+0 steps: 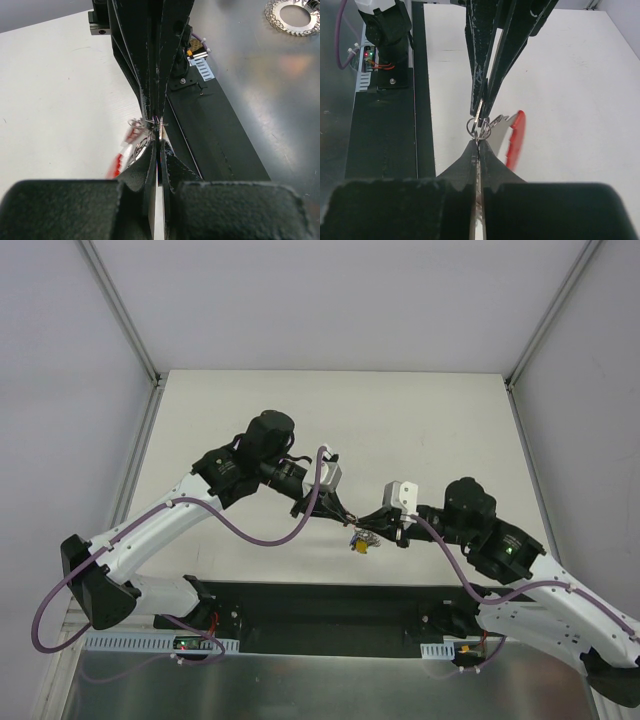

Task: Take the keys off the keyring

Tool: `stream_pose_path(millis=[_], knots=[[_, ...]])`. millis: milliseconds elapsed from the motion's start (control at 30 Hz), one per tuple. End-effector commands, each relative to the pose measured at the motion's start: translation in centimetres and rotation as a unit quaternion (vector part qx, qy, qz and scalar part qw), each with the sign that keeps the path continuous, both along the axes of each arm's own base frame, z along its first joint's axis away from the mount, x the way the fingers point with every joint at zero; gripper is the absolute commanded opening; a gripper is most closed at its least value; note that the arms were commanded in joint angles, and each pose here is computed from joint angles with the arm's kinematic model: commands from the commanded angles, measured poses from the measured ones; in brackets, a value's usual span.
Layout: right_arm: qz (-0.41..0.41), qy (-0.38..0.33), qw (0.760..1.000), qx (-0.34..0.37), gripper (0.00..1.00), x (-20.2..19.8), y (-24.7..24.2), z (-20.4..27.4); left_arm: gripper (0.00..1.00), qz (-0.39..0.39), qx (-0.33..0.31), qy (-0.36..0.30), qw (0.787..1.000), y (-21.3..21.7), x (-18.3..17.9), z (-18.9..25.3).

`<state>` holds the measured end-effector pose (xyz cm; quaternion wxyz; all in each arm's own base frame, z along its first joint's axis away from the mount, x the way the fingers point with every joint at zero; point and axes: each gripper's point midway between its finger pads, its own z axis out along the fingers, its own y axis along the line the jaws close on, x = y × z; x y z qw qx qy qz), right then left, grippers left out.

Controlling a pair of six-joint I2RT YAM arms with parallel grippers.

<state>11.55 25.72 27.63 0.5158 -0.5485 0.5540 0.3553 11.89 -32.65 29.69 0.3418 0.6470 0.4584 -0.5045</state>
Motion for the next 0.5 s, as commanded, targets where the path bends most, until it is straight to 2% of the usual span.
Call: stream_pose_path(millis=[0, 200, 300, 467], knots=[[-0.010, 0.006, 1.000, 0.009, 0.01, 0.0, -0.1, 0.2, 0.00, -0.012, -0.049, -0.050, 0.997, -0.1, -0.2, 3.1], [-0.077, 0.019, 0.997, -0.009, 0.01, 1.9, -1.0, -0.4, 0.00, 0.020, -0.033, -0.069, 0.997, -0.2, 1.1, 2.1], [-0.077, 0.028, 0.997, -0.002, 0.01, 1.7, -0.9, 0.5, 0.00, 0.057, -0.015, -0.108, 0.992, -0.3, 2.5, 1.2], [-0.084, 0.045, 0.995, -0.025, 0.01, 2.1, -0.7, -0.3, 0.00, 0.068, -0.017, -0.117, 0.991, -0.8, 3.0, 2.1]])
